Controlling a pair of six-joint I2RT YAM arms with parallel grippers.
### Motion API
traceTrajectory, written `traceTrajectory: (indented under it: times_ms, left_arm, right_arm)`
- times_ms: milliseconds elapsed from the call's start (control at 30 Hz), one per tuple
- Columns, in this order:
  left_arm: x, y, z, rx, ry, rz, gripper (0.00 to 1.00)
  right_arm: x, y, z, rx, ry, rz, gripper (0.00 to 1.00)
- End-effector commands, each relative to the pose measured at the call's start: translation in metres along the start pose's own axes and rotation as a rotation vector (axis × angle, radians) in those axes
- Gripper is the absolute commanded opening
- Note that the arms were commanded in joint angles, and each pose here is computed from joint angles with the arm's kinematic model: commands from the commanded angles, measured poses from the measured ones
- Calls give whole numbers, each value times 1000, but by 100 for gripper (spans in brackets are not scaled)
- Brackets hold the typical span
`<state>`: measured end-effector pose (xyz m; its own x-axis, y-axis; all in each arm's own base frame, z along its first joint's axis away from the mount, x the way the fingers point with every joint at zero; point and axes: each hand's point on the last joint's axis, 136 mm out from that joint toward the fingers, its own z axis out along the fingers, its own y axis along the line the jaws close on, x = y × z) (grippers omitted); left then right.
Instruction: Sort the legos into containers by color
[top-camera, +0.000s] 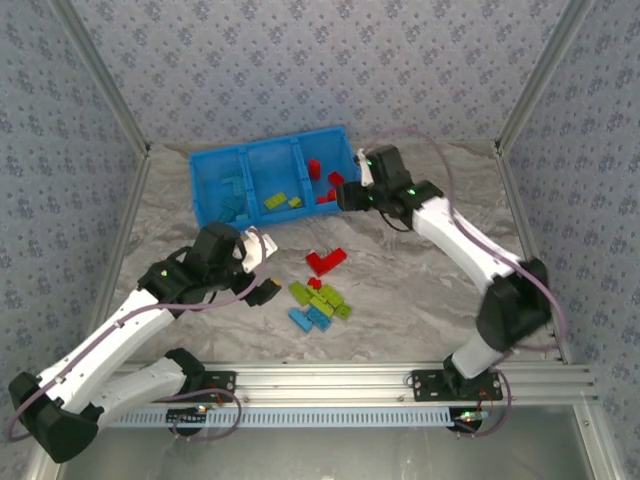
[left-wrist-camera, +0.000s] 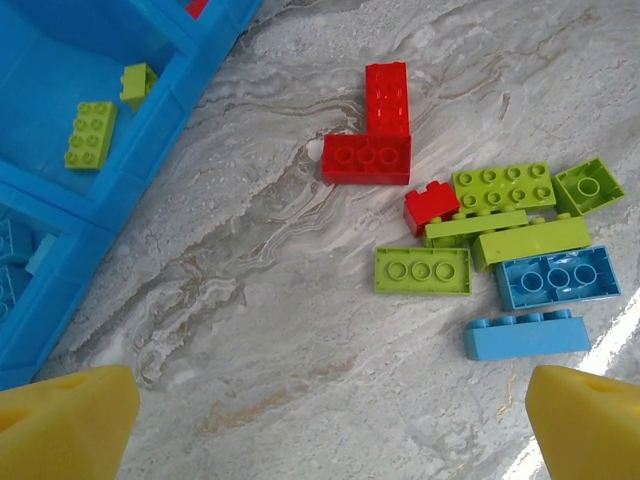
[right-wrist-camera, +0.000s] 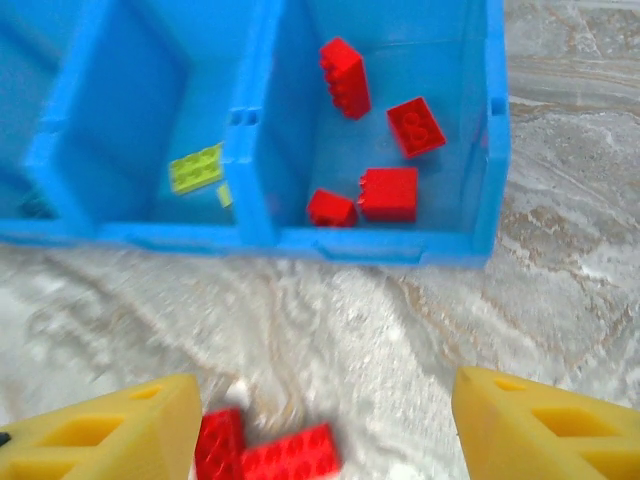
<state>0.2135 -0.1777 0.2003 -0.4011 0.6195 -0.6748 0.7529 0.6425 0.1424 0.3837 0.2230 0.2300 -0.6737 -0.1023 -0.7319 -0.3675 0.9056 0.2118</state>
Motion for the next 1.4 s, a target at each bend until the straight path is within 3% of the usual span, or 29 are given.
traceTrajectory:
  times_ms: [0,200,367,600,767,1067,1367]
  left_arm:
    - [-9,11,-1,-43,27,-151,99]
    - [-20,-10,32,47,67,-541,99]
    - [-23,-43,66,72,78,-674,99]
    - [38,-75,95,-56,255,-783,79]
    - [59,-120,107,61,329,-589,84]
    - [73,-119,119,37,372,-402,95]
    - [90,-127,131,72,440,-280,77]
  right_arm:
    - [37,6,-30,-72,19,38,71]
    - [95,16,-85,-154,17,99,76]
    - [136,15,-102,-162,95,130,80]
    - [157,5,-95,-122,146,160,82]
    - [150,9,-89,-137,127,164,82]
    - [152,9,-90,-135,137,174,83]
    - [149,17,-93,-165,150,190,83]
